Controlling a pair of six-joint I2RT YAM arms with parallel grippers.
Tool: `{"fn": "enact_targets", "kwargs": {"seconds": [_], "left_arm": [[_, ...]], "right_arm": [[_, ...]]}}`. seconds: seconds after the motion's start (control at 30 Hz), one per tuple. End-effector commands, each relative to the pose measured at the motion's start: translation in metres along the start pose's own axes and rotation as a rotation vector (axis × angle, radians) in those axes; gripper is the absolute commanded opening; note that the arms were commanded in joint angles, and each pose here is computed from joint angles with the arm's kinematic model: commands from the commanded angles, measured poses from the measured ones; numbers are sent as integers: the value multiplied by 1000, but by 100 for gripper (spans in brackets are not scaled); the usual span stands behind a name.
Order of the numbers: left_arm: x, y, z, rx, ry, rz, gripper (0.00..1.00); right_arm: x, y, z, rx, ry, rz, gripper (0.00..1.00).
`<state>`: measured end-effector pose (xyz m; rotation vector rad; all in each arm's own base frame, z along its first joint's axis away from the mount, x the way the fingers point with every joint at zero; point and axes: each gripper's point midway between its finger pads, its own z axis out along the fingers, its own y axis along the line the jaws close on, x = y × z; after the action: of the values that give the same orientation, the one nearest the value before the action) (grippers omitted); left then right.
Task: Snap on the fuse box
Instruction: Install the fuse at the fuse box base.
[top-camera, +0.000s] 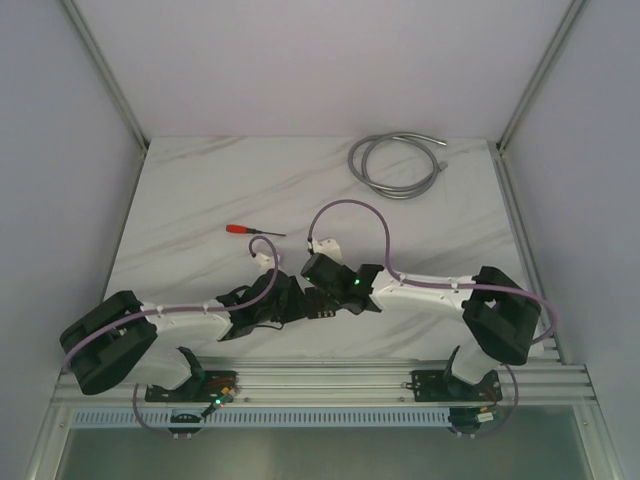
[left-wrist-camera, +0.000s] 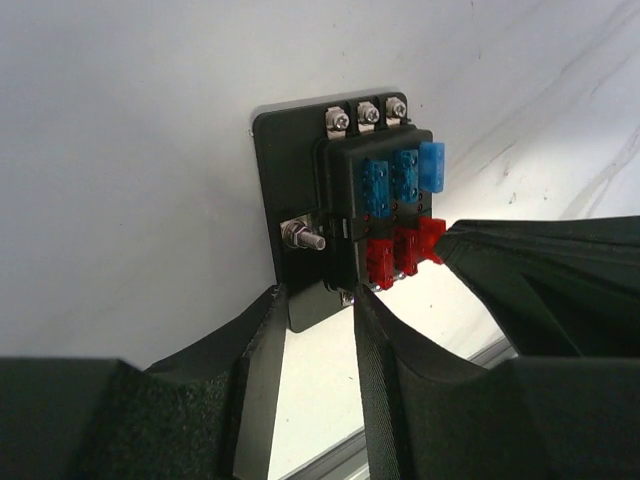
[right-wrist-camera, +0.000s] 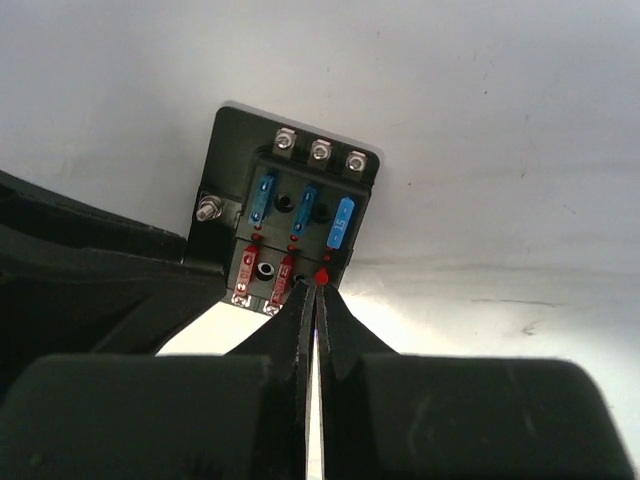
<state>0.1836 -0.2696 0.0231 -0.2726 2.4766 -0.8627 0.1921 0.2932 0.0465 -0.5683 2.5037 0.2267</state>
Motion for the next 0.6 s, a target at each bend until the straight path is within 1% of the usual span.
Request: {"fn": "enact_targets", "kwargs": {"seconds": [0.0,0.07,0.37,0.57], "left_arm": [[-1,-12,2,34,-1,-16,41],[0,-12,2,35,-1,-19,41],[2,-8,2,28,-3,-31,39],[3,-7,2,25,-3,-33,38]], "right_arm": [[22,-5,8,37,94,-5,2],[29,-6,11,39,123,-10,0],[71,-24,15,92,249,-39,0],[91,-35,12,110,301,-53,0]]}}
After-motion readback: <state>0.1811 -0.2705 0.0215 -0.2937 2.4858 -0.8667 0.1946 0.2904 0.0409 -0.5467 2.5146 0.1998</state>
